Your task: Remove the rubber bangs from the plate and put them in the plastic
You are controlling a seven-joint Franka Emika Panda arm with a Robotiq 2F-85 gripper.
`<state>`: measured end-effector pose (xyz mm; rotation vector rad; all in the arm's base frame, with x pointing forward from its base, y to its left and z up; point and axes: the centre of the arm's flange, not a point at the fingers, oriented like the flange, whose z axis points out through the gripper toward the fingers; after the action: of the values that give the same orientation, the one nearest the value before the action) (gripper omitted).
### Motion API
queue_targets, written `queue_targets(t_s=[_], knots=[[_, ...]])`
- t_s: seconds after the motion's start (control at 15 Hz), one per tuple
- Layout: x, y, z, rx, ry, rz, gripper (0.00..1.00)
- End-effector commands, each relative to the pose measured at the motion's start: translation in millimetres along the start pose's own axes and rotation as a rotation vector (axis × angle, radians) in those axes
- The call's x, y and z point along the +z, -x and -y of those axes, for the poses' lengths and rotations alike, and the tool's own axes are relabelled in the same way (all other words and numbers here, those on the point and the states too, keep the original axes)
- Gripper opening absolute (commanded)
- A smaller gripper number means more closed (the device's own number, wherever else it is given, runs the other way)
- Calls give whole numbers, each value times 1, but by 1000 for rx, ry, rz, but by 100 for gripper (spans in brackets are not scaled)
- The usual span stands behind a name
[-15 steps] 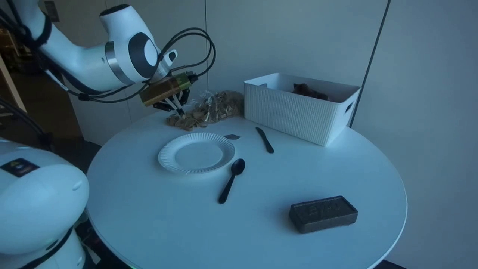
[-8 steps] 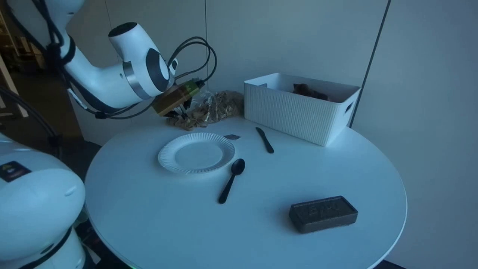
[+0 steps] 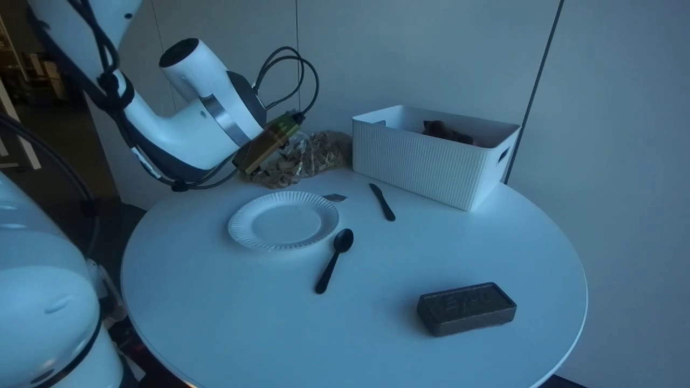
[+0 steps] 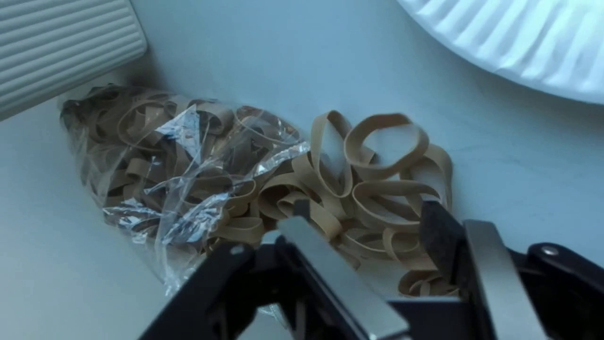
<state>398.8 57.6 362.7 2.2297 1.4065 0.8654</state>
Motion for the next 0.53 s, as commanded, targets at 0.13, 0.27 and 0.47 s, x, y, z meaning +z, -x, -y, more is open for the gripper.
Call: queue_targets(t_s=[0.13, 0.27, 0.47], knots=[[-15, 20, 27, 21, 45, -54, 100], [-29, 22, 26, 107, 94, 36, 100], [-67, 25, 19, 247, 146, 82, 100]])
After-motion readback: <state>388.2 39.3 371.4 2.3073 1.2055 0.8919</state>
